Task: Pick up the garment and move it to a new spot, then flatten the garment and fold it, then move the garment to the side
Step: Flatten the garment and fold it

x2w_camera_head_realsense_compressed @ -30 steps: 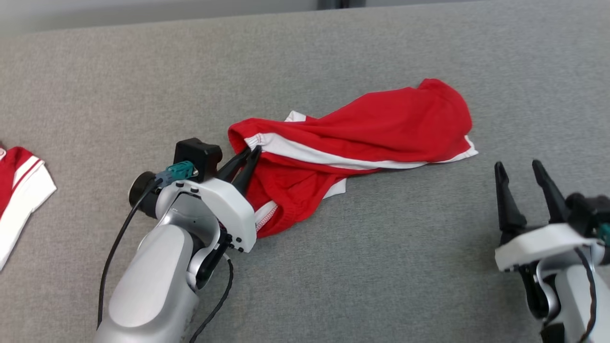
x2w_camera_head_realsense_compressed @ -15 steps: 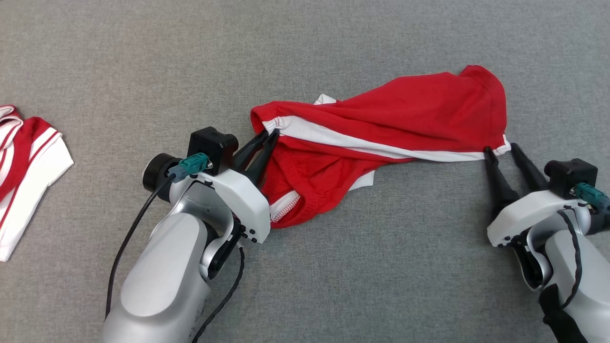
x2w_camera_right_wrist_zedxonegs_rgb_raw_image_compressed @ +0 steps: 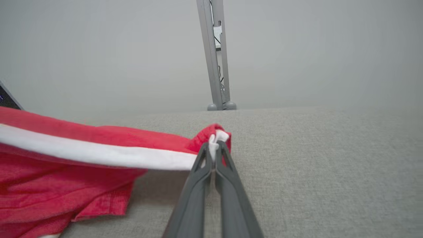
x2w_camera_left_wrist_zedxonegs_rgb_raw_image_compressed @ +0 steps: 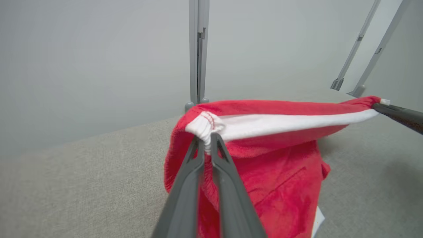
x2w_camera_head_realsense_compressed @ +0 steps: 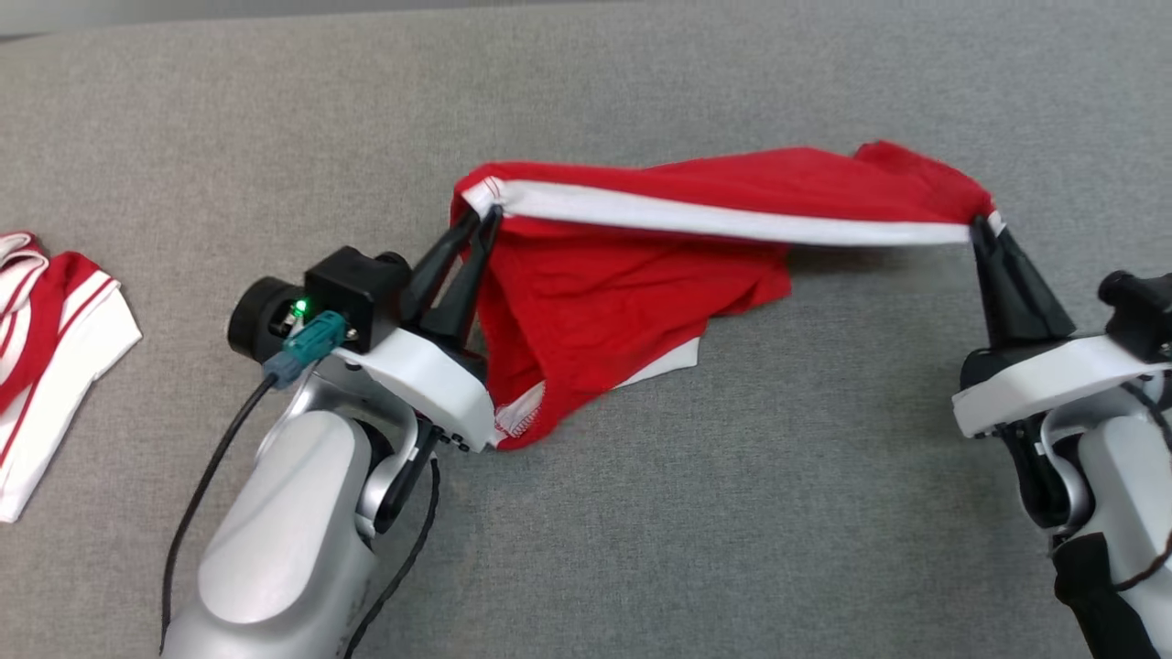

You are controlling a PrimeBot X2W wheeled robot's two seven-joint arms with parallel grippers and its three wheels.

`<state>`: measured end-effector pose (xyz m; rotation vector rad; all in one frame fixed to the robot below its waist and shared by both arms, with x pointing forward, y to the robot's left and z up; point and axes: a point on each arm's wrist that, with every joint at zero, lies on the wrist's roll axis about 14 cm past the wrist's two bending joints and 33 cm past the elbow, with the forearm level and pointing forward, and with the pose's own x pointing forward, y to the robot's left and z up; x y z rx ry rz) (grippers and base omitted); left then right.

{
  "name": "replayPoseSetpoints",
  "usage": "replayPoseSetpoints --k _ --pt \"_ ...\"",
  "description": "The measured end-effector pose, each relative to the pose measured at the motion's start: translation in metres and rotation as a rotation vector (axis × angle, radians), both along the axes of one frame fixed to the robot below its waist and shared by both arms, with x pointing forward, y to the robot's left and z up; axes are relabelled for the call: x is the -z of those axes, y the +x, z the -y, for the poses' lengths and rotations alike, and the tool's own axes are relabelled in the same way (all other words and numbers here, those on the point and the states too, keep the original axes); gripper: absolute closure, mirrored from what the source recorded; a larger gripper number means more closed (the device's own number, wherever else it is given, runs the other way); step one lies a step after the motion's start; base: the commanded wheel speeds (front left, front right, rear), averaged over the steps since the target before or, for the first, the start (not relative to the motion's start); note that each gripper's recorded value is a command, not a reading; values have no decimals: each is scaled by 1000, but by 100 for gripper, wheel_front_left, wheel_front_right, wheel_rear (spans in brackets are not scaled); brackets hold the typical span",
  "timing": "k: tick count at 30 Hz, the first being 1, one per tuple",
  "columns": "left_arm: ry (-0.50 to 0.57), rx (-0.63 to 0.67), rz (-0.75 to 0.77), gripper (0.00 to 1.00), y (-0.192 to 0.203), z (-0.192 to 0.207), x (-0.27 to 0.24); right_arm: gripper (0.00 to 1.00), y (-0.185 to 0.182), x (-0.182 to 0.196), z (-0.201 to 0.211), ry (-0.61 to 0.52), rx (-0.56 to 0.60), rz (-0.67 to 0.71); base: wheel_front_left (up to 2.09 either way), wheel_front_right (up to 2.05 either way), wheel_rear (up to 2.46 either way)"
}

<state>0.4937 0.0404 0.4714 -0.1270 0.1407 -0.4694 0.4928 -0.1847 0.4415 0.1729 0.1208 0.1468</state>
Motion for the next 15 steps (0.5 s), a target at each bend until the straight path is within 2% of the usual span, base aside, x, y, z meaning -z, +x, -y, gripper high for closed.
replayPoseSetpoints --k 8,15 --pt "-29 -20 218 100 -1 -7 -75 100 0 -93 11 25 22 256 0 0 0" --pt "-39 -10 422 100 -16 -9 -155 100 -16 -198 15 37 20 509 0 0 0"
